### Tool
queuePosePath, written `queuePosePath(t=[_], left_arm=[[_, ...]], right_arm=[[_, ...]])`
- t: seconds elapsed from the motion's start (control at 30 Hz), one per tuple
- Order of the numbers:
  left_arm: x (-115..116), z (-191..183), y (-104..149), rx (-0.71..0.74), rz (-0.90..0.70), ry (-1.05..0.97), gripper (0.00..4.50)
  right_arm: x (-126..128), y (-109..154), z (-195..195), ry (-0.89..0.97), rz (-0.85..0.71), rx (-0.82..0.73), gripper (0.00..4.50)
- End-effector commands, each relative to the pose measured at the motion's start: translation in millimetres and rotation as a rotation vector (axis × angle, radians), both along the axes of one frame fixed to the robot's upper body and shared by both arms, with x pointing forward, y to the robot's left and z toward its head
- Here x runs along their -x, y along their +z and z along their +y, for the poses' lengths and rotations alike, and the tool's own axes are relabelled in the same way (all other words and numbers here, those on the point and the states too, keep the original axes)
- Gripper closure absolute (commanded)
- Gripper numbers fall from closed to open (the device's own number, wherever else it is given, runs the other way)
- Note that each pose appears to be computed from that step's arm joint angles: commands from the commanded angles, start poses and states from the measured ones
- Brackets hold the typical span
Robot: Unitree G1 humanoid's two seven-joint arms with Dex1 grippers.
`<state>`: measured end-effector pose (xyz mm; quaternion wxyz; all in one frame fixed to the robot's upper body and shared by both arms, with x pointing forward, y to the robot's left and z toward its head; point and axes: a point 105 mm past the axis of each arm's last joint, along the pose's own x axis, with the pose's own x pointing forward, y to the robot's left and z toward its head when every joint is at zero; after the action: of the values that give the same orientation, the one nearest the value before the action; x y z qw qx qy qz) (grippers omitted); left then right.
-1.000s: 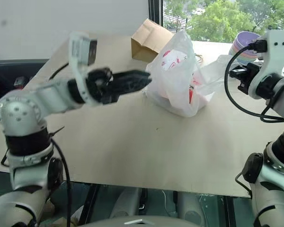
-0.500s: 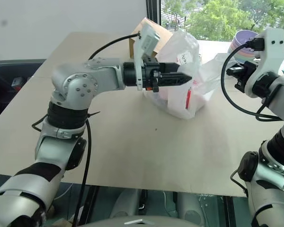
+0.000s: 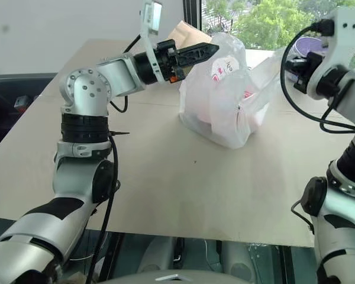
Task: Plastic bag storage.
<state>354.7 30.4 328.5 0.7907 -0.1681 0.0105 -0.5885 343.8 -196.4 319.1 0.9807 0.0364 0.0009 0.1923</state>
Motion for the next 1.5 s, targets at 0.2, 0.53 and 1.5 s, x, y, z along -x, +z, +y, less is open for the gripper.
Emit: queuePosePath(t=[0.2, 0.53, 1.5], left_arm=[[43.7, -19.6, -3.6, -0.085, -0.011, -0.164, 3.20], [30.4, -54.1, -11.9, -0.187, 0.030, -0.069, 1.05], [-15.1, 85.2, 139.7, 0.328, -0.268, 0.189, 4.46]], right_arm=[[4.1, 16.8, 1.8, 0.013, -0.081, 0.018, 4.50], [19.6, 25.3, 14.9, 0.038, -0.118, 0.018, 4.50], [-36.7, 97.2, -15.5, -0.061, -0.391, -0.014, 4.50]])
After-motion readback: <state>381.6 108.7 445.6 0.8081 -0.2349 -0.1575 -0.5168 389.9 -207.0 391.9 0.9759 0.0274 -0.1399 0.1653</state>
